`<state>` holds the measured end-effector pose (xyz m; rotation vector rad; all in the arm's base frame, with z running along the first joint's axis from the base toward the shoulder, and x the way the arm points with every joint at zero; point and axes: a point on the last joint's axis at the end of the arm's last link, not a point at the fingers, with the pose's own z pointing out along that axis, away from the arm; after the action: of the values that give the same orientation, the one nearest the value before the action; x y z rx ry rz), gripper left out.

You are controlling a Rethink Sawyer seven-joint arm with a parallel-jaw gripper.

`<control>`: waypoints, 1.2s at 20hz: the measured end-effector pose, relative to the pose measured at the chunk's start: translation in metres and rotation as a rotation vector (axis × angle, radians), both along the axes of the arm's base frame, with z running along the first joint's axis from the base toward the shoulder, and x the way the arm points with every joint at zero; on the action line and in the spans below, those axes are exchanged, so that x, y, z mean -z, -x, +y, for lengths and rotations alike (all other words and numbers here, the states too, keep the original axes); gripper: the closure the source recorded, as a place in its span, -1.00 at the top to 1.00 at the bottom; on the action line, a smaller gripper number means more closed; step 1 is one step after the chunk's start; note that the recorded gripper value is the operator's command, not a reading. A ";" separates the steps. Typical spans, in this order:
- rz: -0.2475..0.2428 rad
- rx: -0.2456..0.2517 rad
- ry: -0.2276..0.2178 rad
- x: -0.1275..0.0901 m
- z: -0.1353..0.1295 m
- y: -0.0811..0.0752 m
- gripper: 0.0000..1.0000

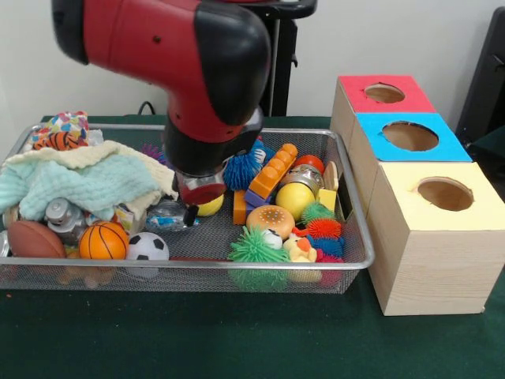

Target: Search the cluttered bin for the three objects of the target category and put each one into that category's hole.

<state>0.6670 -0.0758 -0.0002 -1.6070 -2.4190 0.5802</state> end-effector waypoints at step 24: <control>-0.115 0.005 0.044 0.003 -0.029 -0.009 1.00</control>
<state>0.6761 -0.1053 -0.0036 -1.7085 -2.4986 0.5594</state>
